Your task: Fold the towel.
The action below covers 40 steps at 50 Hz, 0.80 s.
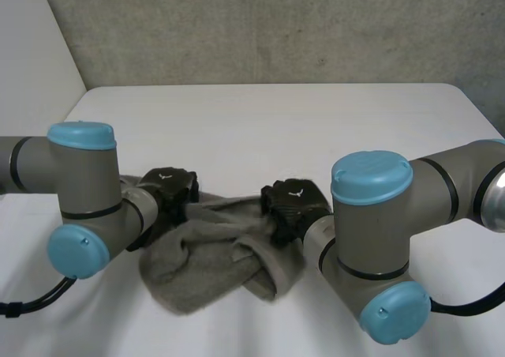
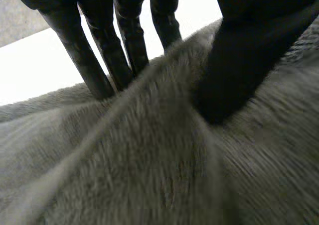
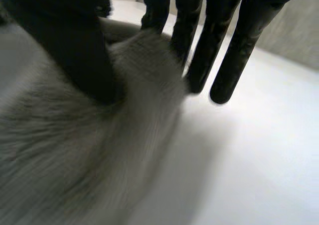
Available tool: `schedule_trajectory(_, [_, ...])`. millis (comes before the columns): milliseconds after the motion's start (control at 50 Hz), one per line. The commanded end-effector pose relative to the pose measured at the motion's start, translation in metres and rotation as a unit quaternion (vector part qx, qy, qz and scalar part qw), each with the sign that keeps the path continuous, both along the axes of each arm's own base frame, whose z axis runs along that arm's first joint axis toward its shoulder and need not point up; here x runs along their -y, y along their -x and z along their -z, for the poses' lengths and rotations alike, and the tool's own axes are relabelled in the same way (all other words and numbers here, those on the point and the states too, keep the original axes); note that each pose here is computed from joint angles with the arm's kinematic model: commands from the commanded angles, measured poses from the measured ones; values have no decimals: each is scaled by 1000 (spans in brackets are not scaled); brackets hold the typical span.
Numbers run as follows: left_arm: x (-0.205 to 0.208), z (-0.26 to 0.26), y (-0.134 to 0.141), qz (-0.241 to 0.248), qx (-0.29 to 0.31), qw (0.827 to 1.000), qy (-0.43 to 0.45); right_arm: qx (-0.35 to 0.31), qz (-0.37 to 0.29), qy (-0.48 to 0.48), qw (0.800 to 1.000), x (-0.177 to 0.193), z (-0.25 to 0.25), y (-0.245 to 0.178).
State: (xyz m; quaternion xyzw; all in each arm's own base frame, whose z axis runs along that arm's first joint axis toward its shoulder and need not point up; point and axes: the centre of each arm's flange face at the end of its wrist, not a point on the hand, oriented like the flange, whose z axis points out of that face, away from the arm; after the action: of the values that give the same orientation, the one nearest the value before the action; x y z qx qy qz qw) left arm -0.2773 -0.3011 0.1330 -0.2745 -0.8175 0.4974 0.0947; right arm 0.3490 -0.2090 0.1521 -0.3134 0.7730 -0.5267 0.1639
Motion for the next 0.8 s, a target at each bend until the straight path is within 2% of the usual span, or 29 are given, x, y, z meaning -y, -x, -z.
schedule_trajectory(20, [26,-45,16,-4,-36,994,99,-2,-4,169,986,25,-39,-8])
schedule_trajectory(40, [26,-45,16,-4,-36,994,99,0,5,215,977,38,-57,-6])
schedule_trajectory(60, [34,-64,18,-13,-51,989,136,0,5,215,977,38,-58,-6])
schedule_trajectory(80, [41,-86,19,-25,-66,982,176,-3,25,266,964,58,-79,-1])
schedule_trajectory(100, [41,-86,19,-25,-66,982,176,-3,26,266,964,58,-79,-1])
schedule_trajectory(140, [51,-128,16,-58,-93,963,245,3,65,358,931,84,-127,12])
schedule_trajectory(160, [51,-129,16,-58,-94,963,246,3,66,358,931,84,-127,12])
schedule_trajectory(200, [49,-162,10,-86,-126,945,288,43,92,425,900,92,-170,20])
schedule_trajectory(280, [40,-175,3,-99,-153,940,288,77,100,447,886,91,-186,24])
schedule_trajectory(320, [34,-169,0,-102,-162,943,271,85,93,438,890,89,-182,24])
schedule_trajectory(360, [19,-146,-2,-103,-166,955,225,74,64,408,908,83,-160,23])
schedule_trajectory(380, [19,-146,-2,-103,-166,955,225,74,64,408,908,83,-160,23])
schedule_trajectory(400, [11,-129,-4,-103,-160,962,196,60,44,384,920,78,-144,22])
schedule_trajectory(420, [11,-129,-4,-103,-160,962,195,44,27,353,934,74,-128,23])
schedule_trajectory(440, [2,-109,-6,-100,-149,970,164,43,27,353,934,74,-128,23])
schedule_trajectory(460, [-11,-88,-5,-92,-134,978,133,25,12,318,948,70,-108,25])
schedule_trajectory(480, [-11,-88,-5,-92,-134,978,133,24,12,318,948,70,-108,25])
schedule_trajectory(520, [-33,-54,-6,-80,-106,988,82,-20,-5,240,970,63,-60,28])
schedule_trajectory(540, [-33,-53,-6,-80,-106,988,82,-21,-5,240,971,63,-60,28])
schedule_trajectory(580, [-41,-41,-10,-81,-92,991,60,-60,-15,176,983,54,-27,35])
schedule_trajectory(640, [-54,-23,-17,-83,-67,994,27,-76,-15,151,986,51,-17,42])
schedule_trajectory(680, [-68,-13,-27,-82,-39,996,1,-97,4,115,989,55,-10,61])
schedule_trajectory(800, [-85,-25,-38,-68,-1,998,2,-100,23,102,990,58,-20,80])
